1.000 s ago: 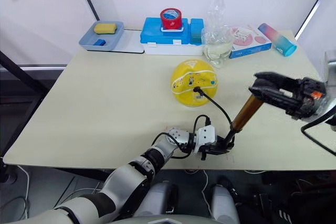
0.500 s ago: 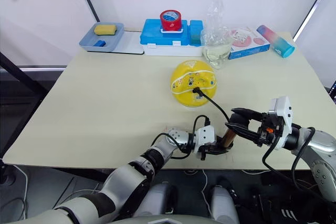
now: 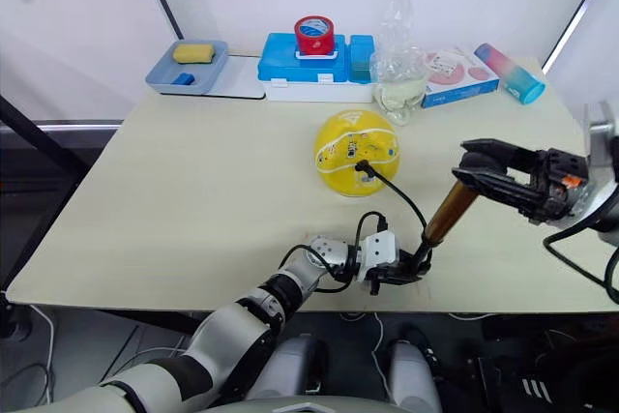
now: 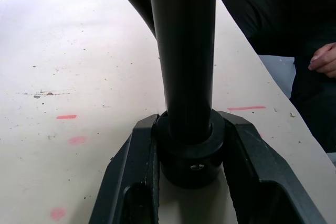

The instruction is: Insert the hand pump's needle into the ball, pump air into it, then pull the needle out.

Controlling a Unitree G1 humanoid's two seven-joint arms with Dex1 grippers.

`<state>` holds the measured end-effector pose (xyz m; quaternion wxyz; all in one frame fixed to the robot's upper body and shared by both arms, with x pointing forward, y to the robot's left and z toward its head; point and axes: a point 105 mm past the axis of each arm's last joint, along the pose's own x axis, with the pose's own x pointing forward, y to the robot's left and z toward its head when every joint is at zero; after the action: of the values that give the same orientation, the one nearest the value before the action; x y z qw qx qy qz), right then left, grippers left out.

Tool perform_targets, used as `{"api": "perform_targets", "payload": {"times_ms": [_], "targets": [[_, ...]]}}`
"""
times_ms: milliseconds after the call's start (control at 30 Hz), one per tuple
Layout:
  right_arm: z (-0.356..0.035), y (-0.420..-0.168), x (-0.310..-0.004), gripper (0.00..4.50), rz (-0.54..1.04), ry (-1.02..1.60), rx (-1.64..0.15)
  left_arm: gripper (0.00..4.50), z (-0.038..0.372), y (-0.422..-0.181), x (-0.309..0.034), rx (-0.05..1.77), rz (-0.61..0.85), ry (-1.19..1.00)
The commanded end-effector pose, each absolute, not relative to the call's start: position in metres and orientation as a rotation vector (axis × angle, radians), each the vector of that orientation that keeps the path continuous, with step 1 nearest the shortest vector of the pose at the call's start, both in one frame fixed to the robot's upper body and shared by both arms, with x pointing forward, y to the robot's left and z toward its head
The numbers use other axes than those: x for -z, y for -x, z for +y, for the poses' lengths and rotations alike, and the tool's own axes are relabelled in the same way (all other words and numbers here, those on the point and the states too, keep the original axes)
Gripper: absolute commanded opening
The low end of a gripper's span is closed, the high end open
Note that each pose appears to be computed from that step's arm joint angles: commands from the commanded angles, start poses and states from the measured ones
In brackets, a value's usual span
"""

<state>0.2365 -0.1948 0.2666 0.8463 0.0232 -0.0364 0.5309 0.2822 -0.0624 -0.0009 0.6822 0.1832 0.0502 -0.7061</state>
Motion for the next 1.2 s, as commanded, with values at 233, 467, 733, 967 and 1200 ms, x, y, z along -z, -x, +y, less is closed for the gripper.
{"api": "perform_targets", "payload": {"times_ms": [233,467,733,967,1200], "targets": [[-0.188,-0.24,-0.246,2.05,0.001,0.061,-1.071,1.16,-0.045,-0.274,0.027,1.601,0.233,-0.454],[-0.182,-0.249,-0.172,2.05,0.102,0.059,-1.025,1.16,-0.046,-0.275,0.026,1.595,0.233,-0.454],[-0.179,-0.252,-0.159,2.05,0.068,0.067,-1.023,1.16,-0.045,-0.276,0.027,1.59,0.239,-0.454],[-0.189,-0.248,-0.211,2.05,-0.038,0.042,-1.052,1.16,-0.044,-0.275,0.028,1.589,0.245,-0.456],[-0.199,-0.236,-0.279,2.05,-0.144,0.002,-1.081,1.16,-0.039,-0.275,0.03,1.593,0.25,-0.465]]}}
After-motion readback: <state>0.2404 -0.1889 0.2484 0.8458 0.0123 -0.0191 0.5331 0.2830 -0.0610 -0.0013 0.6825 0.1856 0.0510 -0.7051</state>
